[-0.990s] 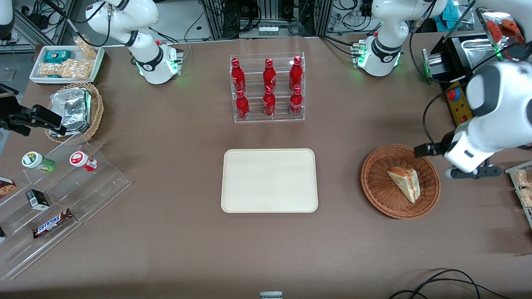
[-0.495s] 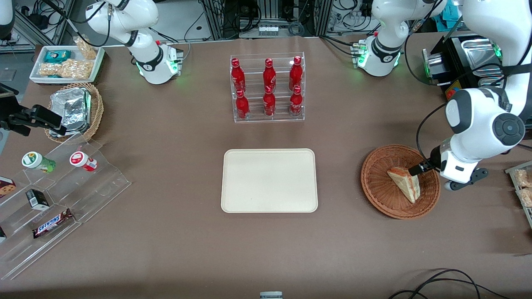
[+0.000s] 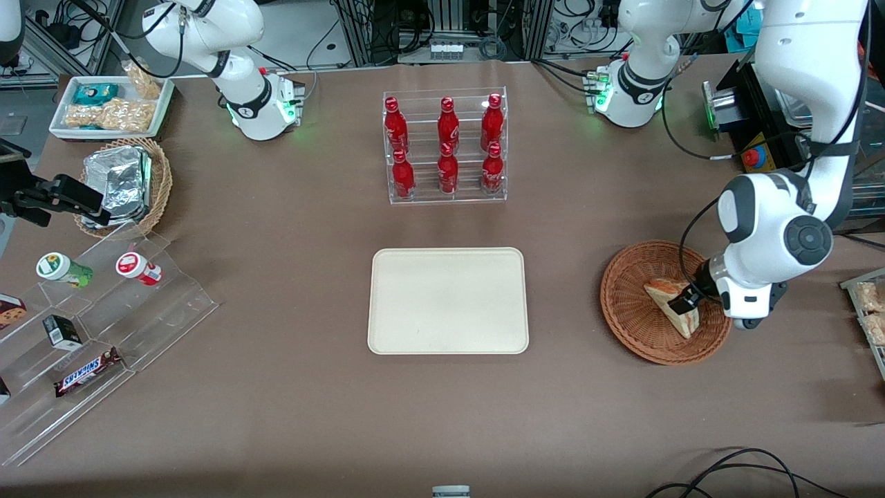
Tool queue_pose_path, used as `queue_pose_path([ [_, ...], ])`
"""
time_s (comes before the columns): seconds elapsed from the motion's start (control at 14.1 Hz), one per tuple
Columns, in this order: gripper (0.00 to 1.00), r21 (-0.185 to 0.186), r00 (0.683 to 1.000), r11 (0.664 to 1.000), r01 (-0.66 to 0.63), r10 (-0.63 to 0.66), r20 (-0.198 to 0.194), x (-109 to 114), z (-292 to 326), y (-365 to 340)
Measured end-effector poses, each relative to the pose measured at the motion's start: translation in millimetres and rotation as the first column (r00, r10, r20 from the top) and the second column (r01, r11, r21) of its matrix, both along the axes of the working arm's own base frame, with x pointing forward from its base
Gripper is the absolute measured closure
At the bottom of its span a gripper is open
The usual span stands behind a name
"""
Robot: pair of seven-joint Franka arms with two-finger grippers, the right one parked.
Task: Place sandwich from basket to tray
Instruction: 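Close the left gripper on the sandwich and lift it from the basket, then carry the held sandwich with the left gripper over the cream tray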
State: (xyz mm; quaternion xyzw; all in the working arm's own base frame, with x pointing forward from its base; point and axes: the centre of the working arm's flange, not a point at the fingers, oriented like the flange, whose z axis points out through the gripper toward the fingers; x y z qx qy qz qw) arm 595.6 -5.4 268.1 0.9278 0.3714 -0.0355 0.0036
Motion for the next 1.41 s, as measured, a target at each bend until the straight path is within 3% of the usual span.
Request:
queue_pose_path([
  [0.35,0.56,0.000,1.000,1.000,-0.005,0.005,0.001,3,0,0],
  [0.57,0.80,-0.001,0.998,1.000,0.000,0.000,-0.058,9,30,-1],
  [0.78,0.84,-0.003,0.990,0.999,0.039,-0.039,-0.133,14,70,-22],
  [1.06,0.86,-0.019,0.973,0.983,0.183,-0.184,-0.139,6,72,-107],
  [1.2,0.86,-0.037,0.936,0.940,0.339,-0.341,-0.084,-3,65,-180],
  [1.41,0.86,-0.044,0.838,0.837,0.545,-0.545,0.005,-26,61,-282],
])
